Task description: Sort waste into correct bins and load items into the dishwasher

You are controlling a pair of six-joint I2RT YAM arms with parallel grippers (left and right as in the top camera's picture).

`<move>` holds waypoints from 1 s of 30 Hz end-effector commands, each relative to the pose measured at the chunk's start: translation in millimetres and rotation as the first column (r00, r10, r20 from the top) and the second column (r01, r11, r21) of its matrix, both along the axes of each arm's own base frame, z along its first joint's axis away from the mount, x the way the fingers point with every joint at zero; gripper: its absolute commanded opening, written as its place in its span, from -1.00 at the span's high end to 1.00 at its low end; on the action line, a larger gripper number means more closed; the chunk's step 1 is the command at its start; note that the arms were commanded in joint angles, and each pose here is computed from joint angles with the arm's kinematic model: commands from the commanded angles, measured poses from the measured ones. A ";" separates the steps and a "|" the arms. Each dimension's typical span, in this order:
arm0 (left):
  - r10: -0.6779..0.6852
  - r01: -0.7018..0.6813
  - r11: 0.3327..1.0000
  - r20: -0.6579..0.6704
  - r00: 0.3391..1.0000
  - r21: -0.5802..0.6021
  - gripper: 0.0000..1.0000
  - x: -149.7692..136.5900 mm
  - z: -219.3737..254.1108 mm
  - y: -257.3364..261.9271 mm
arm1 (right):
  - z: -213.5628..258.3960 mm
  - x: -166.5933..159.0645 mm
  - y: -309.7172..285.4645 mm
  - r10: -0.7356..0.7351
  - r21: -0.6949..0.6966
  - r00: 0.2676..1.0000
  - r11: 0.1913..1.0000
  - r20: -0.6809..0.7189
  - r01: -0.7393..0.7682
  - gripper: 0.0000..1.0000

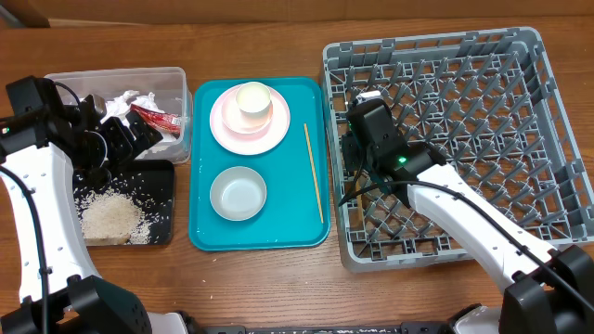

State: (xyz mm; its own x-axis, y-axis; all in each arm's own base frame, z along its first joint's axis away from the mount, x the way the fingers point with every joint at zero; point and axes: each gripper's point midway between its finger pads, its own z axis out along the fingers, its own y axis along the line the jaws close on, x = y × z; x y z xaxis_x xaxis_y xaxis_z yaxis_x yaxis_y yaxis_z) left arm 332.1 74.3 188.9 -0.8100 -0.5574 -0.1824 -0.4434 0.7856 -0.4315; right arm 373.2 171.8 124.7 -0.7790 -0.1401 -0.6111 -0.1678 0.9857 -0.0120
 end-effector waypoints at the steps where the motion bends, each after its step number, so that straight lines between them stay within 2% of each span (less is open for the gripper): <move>1: -0.016 0.015 0.999 0.039 0.999 0.028 -1.00 2.6 12.4 -0.5 | 4.1 -0.5 3.8 0.012 0.025 1.000 1.000 0.009 -0.012 0.40; 8: -0.016 0.015 0.999 0.039 0.999 0.028 -1.00 2.7 12.4 -0.4 | 17.0 -15.6 68.0 0.160 0.346 0.986 0.928 -0.039 -0.137 0.40; 11: -0.016 0.015 0.999 0.039 0.999 0.028 -1.00 2.7 12.4 -0.4 | 24.6 -22.8 91.4 0.197 0.391 0.980 0.904 -0.016 -0.175 0.41; 18: -0.017 0.016 0.999 0.039 0.999 0.029 -1.00 2.7 12.4 -0.4 | 15.3 -31.7 118.8 0.208 0.300 0.977 0.930 0.041 -0.211 0.39; 24: -0.016 0.015 0.999 0.039 0.999 0.028 -1.00 2.6 12.4 -0.5 | -29.3 -28.4 120.7 0.165 0.148 0.986 0.975 0.027 -0.167 0.38; 26: -0.017 0.016 0.999 0.039 0.999 0.029 -1.00 2.7 12.4 -0.4 | -49.7 -20.2 116.2 0.132 0.095 0.991 0.986 0.027 -0.134 0.30; 30: -0.019 0.017 0.999 0.038 0.999 0.028 -1.00 2.8 12.3 -1.1 | -71.9 -13.2 123.2 0.133 0.093 0.991 0.987 0.024 -0.135 0.24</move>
State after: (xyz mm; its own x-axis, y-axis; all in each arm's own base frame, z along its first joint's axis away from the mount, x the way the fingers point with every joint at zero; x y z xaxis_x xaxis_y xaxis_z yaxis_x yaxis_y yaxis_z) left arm 332.1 74.3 188.9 -0.8100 -0.5574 -0.1824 -0.4434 0.7856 -0.4315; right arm 351.2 300.1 67.2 -0.7548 -0.1886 -0.6283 -0.3342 0.9347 0.1208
